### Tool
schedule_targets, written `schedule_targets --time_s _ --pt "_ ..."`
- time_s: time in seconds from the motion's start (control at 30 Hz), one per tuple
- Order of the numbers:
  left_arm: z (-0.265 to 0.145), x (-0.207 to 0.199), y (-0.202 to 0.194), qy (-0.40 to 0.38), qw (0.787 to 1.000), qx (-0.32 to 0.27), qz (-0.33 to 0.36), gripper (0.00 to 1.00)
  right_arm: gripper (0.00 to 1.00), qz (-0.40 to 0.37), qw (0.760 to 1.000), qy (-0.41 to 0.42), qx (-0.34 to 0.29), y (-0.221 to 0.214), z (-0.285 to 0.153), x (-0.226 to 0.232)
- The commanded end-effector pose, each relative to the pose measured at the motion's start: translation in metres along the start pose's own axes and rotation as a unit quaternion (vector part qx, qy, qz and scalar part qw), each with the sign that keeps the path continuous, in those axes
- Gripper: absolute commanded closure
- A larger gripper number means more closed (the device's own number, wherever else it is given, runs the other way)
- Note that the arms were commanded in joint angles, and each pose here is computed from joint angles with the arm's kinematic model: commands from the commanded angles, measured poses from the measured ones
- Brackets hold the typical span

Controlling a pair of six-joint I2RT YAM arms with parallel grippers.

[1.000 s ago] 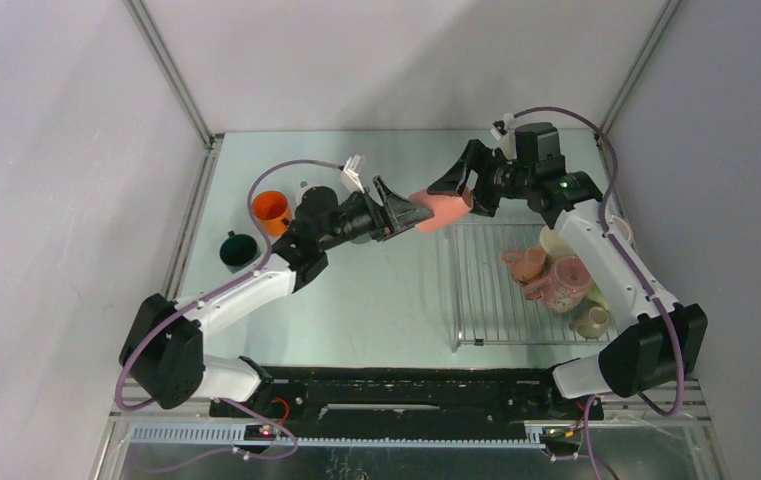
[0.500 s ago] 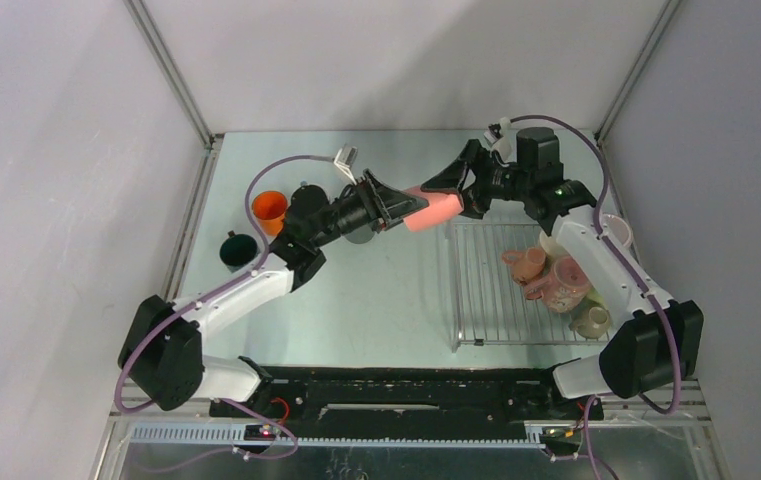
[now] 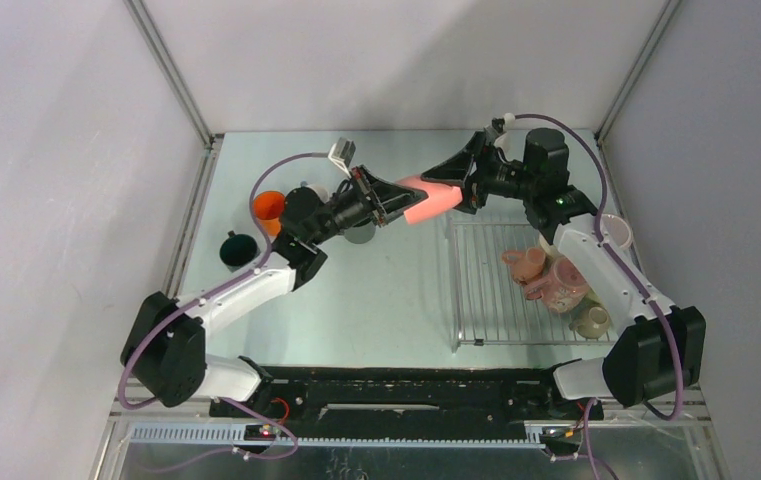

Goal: Unload the cups from the dish rack
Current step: Place the cup at the center of the board.

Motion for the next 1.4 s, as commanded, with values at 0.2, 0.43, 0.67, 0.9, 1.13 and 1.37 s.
schedule_targets --time_s 0.2,0.43,0.67,0.9,1.13,1.37 --pt "-0.001 -0.034 -0.005 -0.09 0.996 0.003 0.021 1.0 0.37 -0.033 0.999 0.032 0.023 -0.009 0.002 0.008" --pt "-0.004 -0.027 -0.006 -0.046 0.998 -0.006 0.031 1.0 0.09 -0.05 0.999 0.005 0.003 -0.009 -0.013 0.005" --pt "-0.009 -0.028 -0.003 0.015 0.997 -0.024 0.066 1.0 0.0 -0.059 0.998 -0.015 -0.008 -0.008 -0.023 0.001" --pt "-0.02 -0.031 0.002 0.076 0.99 -0.037 0.113 1.0 0.0 -0.074 0.997 -0.031 -0.014 -0.011 -0.029 0.0" --pt "-0.046 -0.029 0.006 0.183 0.967 -0.055 0.17 1.0 0.0 -0.088 0.994 -0.052 -0.029 -0.013 -0.034 -0.001" --pt "-0.092 -0.013 0.027 0.394 0.887 -0.061 0.233 1.0 0.0 -0.117 0.987 -0.1 -0.045 -0.018 -0.034 -0.009"
Point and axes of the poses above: each gripper's point midway between its finger pads, its own z axis out along the fingers, its own x axis along the line the jaws close on, y = z × x, the point moved 10 cm from there along -z, back along the fingers, and after that the axes turned 3 degrees about -z, right-handed, at the moved point
